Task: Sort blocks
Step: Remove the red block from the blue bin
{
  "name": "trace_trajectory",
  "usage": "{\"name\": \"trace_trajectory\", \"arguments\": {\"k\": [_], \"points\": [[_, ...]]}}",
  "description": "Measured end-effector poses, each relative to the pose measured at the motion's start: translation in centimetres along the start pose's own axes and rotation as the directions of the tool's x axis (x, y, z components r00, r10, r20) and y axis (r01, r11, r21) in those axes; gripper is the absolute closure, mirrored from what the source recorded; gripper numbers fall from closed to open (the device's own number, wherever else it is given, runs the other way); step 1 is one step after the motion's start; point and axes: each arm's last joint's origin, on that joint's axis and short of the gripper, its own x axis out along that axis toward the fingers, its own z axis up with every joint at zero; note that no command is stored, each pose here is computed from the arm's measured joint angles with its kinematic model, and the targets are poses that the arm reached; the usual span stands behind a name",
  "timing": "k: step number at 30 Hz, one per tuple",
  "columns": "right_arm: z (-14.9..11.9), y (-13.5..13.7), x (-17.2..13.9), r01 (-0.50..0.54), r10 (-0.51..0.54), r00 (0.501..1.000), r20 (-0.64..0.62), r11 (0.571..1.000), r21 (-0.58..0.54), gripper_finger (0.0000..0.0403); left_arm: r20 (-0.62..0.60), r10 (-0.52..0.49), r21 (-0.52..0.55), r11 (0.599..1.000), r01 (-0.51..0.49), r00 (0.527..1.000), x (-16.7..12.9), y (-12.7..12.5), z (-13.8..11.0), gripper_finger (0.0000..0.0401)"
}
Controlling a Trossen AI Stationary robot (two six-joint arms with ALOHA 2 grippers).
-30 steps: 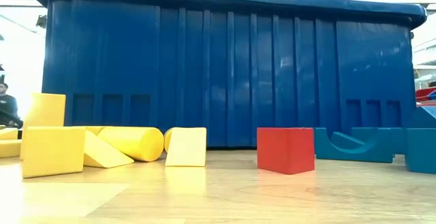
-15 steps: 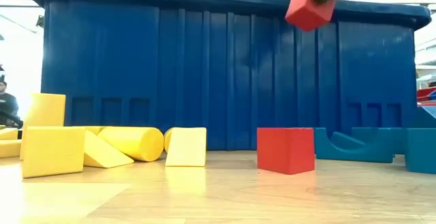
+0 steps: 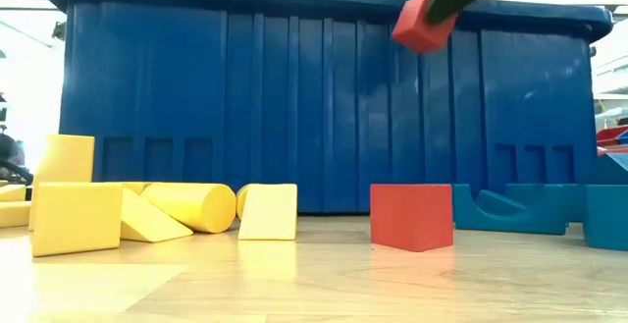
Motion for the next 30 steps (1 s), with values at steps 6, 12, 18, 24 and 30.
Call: {"name": "trace_trajectory", "arguments": {"k": [6, 12, 18, 24, 30], "points": [[0.5, 1.4, -2.3, -0.043, 0.04, 0.995, 0.095, 0.998, 0.036, 0.029, 0.0, -0.002, 0.0, 1.0, 0.002, 1.0, 0.0, 0.0, 0.0, 0.0238], [0.4, 3.9, -3.2, -0.096, 0.09, 0.988, 0.127, 0.994, 0.047, 0.029, 0.008, -0.003, 0.002, 1.0, 0.002, 1.0, 0.0, 0.0, 0.1, 0.0238], [-0.5, 6.4, -0.1, -0.126, 0.125, 0.992, 0.024, 0.992, 0.02, 0.029, 0.029, -0.004, 0.008, 1.0, 0.003, 1.0, 0.0, 0.0, 0.3, 0.0238], [-1.6, 7.9, 3.7, -0.131, 0.131, 0.988, -0.088, 0.991, 0.005, 0.029, 0.026, 0.0, 0.007, 1.0, 0.0, 1.0, 0.0, 0.0, 0.3, 0.0238], [-2.5, 7.6, 7.2, -0.134, 0.139, 0.975, -0.176, 0.99, 0.042, 0.0287, 0.026, 0.0, 0.007, 1.0, 0.0, 1.0, 0.0, 0.0, 0.3, 0.0238]]}}
